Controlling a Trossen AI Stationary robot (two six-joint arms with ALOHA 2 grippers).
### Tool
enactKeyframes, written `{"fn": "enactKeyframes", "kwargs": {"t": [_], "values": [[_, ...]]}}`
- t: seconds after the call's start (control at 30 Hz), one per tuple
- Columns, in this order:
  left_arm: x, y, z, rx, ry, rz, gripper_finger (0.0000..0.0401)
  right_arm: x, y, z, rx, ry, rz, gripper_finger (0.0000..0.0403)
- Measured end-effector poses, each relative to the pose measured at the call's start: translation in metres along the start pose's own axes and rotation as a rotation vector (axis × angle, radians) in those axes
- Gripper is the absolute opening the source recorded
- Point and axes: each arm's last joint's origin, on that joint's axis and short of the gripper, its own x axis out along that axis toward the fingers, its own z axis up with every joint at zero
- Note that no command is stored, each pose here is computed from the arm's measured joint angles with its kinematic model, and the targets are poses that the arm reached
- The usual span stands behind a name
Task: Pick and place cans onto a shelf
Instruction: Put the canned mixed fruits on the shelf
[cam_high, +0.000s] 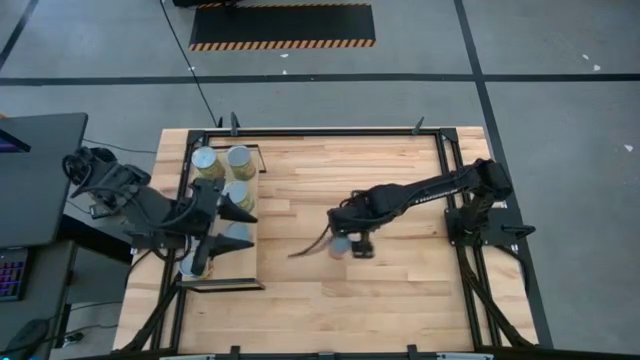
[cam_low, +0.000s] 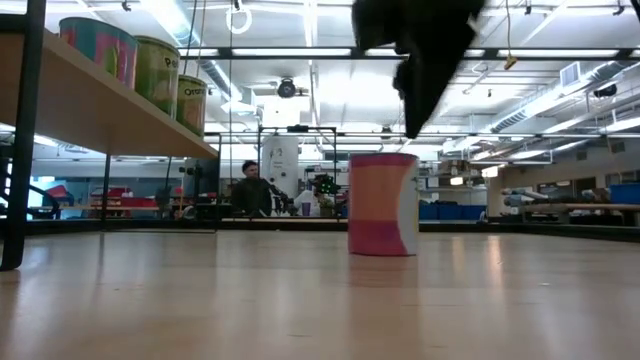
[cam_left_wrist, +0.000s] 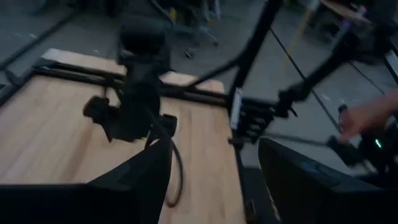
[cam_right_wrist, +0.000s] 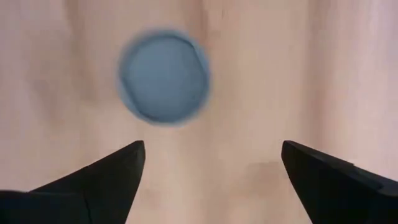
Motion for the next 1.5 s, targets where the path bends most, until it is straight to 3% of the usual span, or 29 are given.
{"fn": "enactKeyframes", "kwargs": {"t": [0.1, 0.2, 0.33, 0.43, 0.7, 0.8, 0.93, 1.07, 1.17, 1.3, 1.5], "values": [[0.006, -0.004, -0.001, -0.014, -0.044, 0.060, 0.0245, 0.010, -0.006, -0.006, -0.313, 0.037, -0.089, 0.0368], [0.015, -0.007, -0.003, -0.031, -0.055, 0.103, 0.0245, 0.032, -0.014, -0.006, -0.373, 0.056, -0.101, 0.0349], [0.025, -0.009, -0.008, -0.059, -0.037, 0.150, 0.0245, 0.050, -0.022, -0.005, -0.299, 0.087, -0.066, 0.0328], [0.031, -0.010, -0.011, -0.066, -0.025, 0.181, 0.0245, 0.051, -0.018, 0.002, -0.237, 0.011, 0.024, 0.0314], [0.035, -0.006, -0.010, -0.104, -0.099, 0.322, 0.0245, 0.035, 0.003, 0.010, -0.193, -0.124, 0.351, 0.0290], [0.035, -0.006, -0.011, -0.135, -0.105, 0.330, 0.0245, 0.013, 0.001, 0.005, -0.204, -0.177, 0.342, 0.0286], [0.035, -0.005, -0.012, -0.139, -0.087, 0.328, 0.0245, -0.007, -0.008, -0.001, -0.233, -0.241, 0.132, 0.0283], [0.036, -0.002, -0.011, -0.139, -0.102, 0.358, 0.0245, 0.005, -0.013, -0.006, -0.296, -0.233, -0.019, 0.0280], [0.037, 0.001, -0.010, -0.143, -0.106, 0.370, 0.0245, 0.030, -0.013, -0.009, -0.246, -0.225, -0.074, 0.0278], [0.037, 0.001, -0.010, -0.146, -0.092, 0.354, 0.0245, 0.055, -0.011, -0.011, -0.074, -0.196, -0.017, 0.0277], [0.042, 0.001, -0.019, -0.120, -0.014, 0.364, 0.0245, 0.052, 0.008, 0.003, 0.076, -0.316, 0.251, 0.0277]]}}
